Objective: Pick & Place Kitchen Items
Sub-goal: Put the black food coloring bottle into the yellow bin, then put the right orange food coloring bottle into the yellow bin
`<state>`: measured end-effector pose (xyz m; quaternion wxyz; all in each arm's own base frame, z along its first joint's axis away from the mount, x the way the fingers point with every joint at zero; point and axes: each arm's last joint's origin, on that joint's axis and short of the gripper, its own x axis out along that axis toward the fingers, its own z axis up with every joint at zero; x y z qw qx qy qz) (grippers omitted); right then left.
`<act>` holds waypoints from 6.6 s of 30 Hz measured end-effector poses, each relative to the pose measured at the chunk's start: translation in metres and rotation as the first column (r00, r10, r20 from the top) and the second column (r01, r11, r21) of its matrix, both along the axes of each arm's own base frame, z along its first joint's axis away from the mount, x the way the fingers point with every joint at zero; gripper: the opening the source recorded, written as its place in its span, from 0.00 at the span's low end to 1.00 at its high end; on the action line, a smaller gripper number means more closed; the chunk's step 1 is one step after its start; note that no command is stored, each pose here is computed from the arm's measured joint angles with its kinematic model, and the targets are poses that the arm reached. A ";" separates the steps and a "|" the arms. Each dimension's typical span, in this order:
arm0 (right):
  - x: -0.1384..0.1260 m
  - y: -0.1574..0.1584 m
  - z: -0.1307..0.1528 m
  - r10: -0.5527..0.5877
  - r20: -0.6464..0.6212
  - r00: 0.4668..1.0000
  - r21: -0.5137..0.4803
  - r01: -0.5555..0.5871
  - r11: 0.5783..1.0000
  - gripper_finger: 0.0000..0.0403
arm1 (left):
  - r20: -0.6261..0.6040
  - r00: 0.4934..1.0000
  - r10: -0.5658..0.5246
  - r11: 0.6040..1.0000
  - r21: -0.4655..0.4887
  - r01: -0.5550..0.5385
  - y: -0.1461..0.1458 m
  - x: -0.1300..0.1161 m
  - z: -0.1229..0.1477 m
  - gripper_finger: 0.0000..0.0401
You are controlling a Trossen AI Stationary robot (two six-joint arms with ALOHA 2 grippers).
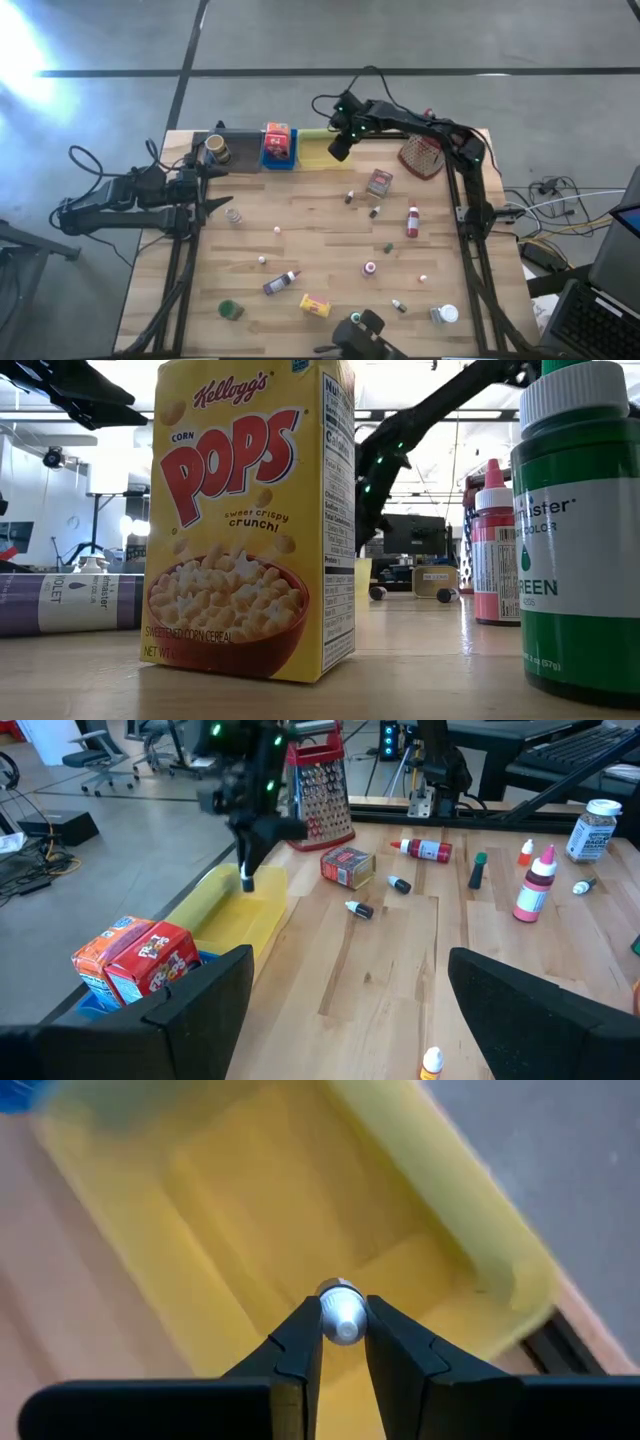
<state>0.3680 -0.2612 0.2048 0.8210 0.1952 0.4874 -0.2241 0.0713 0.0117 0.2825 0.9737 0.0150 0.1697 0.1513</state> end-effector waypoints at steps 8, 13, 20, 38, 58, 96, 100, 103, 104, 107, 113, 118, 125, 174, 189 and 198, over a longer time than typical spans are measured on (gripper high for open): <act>0.015 -0.009 0.001 0.024 -0.092 0.995 0.032 -0.022 0.999 0.16 | 0.000 1.000 0.000 1.000 0.000 0.000 0.000 0.000 0.000 0.85; 0.021 -0.001 0.003 0.046 -0.100 0.994 0.038 -0.043 0.998 0.15 | -0.001 1.000 0.000 1.000 0.000 0.000 0.000 0.000 0.000 0.85; 0.017 0.006 -0.021 0.064 -0.146 0.987 0.055 -0.057 0.997 0.16 | -0.002 1.000 0.000 1.000 0.000 0.000 0.000 0.000 0.000 0.85; 0.017 0.007 -0.023 0.053 -0.140 0.989 -0.003 -0.054 0.999 0.17 | -0.006 1.000 0.000 1.000 -0.001 0.000 0.000 0.000 -0.001 0.85; 0.016 0.007 -0.021 0.072 -0.113 0.991 0.032 -0.069 0.997 0.17 | -0.006 1.000 0.000 1.000 0.000 0.000 0.000 0.000 -0.001 0.85; 0.015 0.006 -0.021 0.066 -0.114 0.991 0.033 -0.062 0.997 0.24 | -0.006 1.000 0.000 1.000 0.000 0.000 0.000 0.000 -0.001 0.85; 0.015 0.006 -0.021 0.068 -0.115 0.991 0.032 -0.065 0.997 0.21 | -0.006 1.000 0.000 1.000 -0.001 0.000 0.000 0.000 -0.001 0.85; 0.015 0.006 -0.021 0.068 -0.115 0.991 0.032 -0.065 0.997 0.19 | -0.006 1.000 0.000 1.000 -0.001 0.000 0.000 0.000 -0.001 0.85; 0.015 0.006 -0.021 0.068 -0.115 0.991 0.032 -0.064 0.997 0.18 | -0.006 1.000 0.000 1.000 0.000 0.000 0.000 0.000 -0.001 0.85; 0.015 0.006 -0.020 0.068 -0.115 0.991 0.032 -0.064 0.997 0.16 | -0.006 1.000 0.000 1.000 0.000 0.000 0.000 0.000 -0.001 0.85; 0.012 0.008 -0.015 0.069 -0.121 0.990 0.037 -0.065 0.997 0.17 | -0.006 1.000 0.000 1.000 0.000 0.000 0.000 0.000 -0.001 0.85; 0.010 0.009 -0.004 0.067 -0.101 0.993 0.022 -0.065 0.998 0.22 | -0.006 1.000 0.000 1.000 -0.001 0.000 0.000 0.000 -0.001 0.85; 0.007 0.011 0.013 0.086 -0.075 0.993 -0.010 -0.087 0.996 0.29 | -0.006 1.000 0.000 1.000 0.000 0.000 0.000 0.000 -0.001 0.85; -0.063 0.258 0.121 0.255 -0.294 0.921 0.165 -0.214 0.963 0.25 | -0.006 1.000 0.000 1.000 0.000 0.000 0.000 0.000 -0.001 0.85; -0.144 0.325 0.099 0.024 -0.317 0.948 0.159 0.029 0.987 0.34 | -0.006 1.000 0.000 1.000 0.000 0.000 0.000 0.000 -0.001 0.85; -0.182 0.365 0.076 -0.085 -0.298 0.951 0.214 0.154 0.965 0.28 | -0.006 1.000 0.000 1.000 0.000 0.000 0.000 0.000 -0.001 0.85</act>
